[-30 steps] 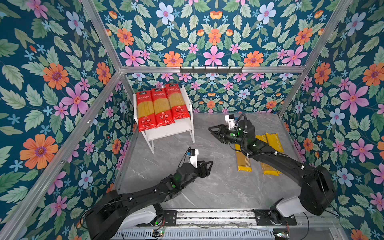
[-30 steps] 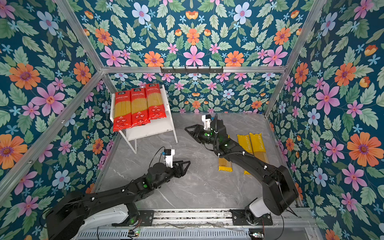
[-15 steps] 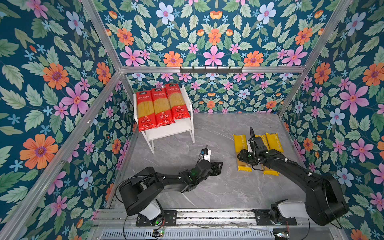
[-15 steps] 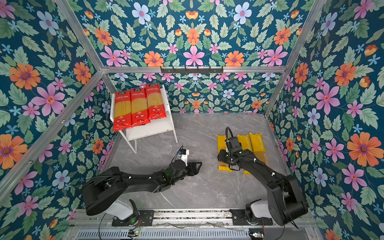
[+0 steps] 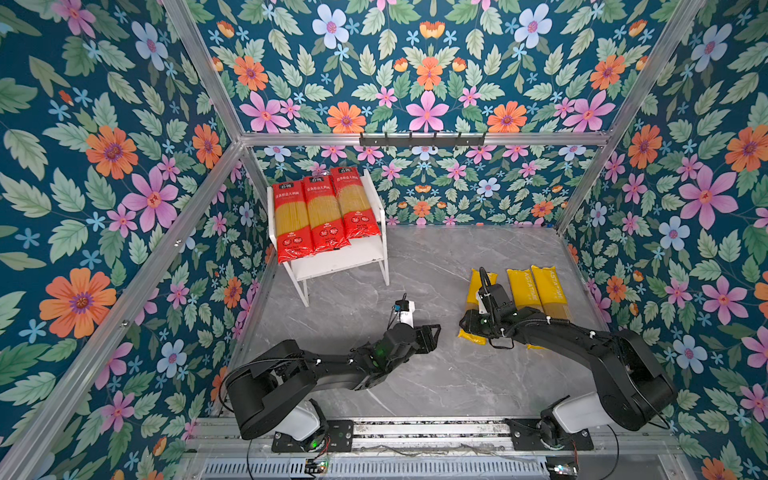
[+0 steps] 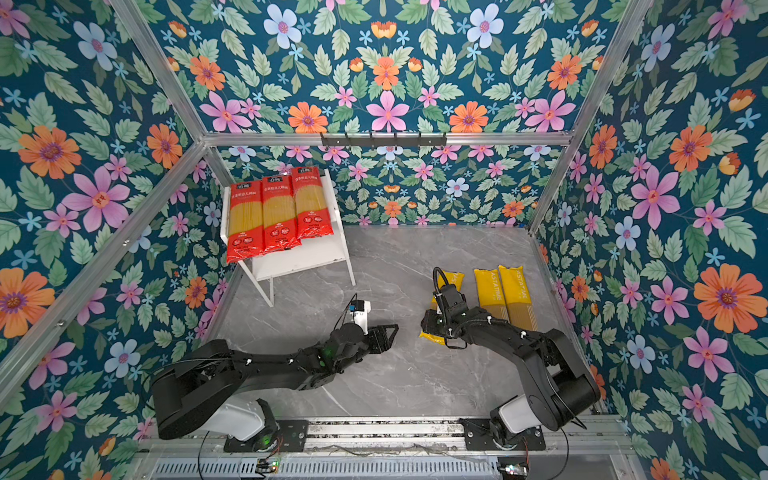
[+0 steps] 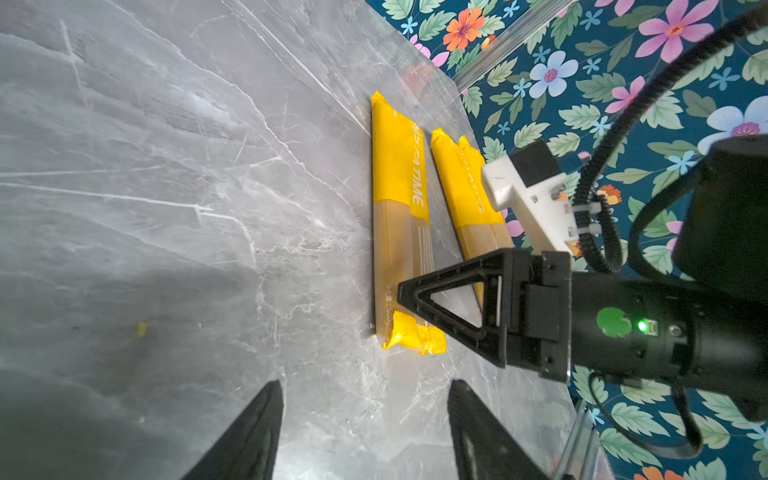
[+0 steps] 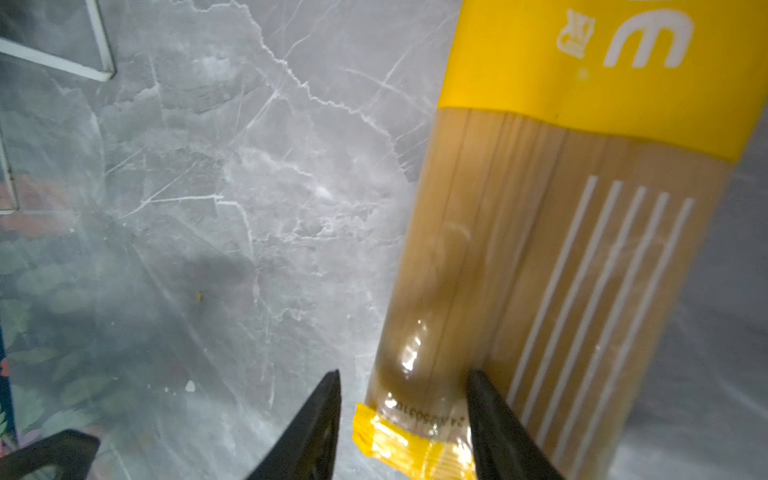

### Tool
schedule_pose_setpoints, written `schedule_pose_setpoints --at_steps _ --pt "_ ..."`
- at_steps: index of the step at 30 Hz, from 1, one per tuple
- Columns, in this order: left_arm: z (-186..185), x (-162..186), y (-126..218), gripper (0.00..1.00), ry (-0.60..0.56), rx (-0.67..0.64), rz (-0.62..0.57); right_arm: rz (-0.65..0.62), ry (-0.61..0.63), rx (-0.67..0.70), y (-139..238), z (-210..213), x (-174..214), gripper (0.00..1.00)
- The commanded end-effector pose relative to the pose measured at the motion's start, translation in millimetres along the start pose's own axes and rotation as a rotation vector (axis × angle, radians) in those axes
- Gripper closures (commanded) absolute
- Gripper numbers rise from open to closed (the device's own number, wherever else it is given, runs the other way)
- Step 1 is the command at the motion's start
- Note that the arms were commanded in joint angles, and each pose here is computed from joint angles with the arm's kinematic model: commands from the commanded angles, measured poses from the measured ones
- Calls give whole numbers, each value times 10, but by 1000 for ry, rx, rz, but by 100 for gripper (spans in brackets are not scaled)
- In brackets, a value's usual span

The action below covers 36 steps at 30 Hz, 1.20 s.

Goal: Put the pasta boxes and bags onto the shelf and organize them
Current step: 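Withdraw the right gripper and move it to the yellow PASTATIME packs, then grasp a yellow PASTATIME pack with the right gripper and pull it toward the robot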

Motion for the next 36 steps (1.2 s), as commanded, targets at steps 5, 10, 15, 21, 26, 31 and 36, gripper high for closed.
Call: schedule_pose_setpoints --at_steps 5,10,15,21,26,31,36 --pt "-32 -70 -3 34 -25 3 -33 289 -34 -41 319 83 511 49" --pt "-220 -69 -156 34 -72 58 13 90 -159 -147 788 20 -78 44" --pt "-507 71 -545 34 -143 119 113 -73 -345 -122 759 -472 -625 44" --pt "-533 185 -938 34 -180 89 175 -102 -418 -172 516 -594 -956 44" --pt "-497 255 -1147 35 -148 87 200 -54 -446 -165 264 -664 -1011 46" --pt "-466 340 -1259 39 -54 140 213 -21 -476 -177 53 -702 -1003 48" --pt "-409 385 -1260 43 -5 160 210 51 -467 -207 -189 -658 -890 58"
Point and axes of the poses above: each gripper's point midway between its finger pads, its own y axis back along the fingers, its own z axis along the line the jaws close on, x = y × z, the point moved 5 cm from there along y, back along the fingers, and after that the axes turned 7 degrees about -y, right-handed, at the moved point
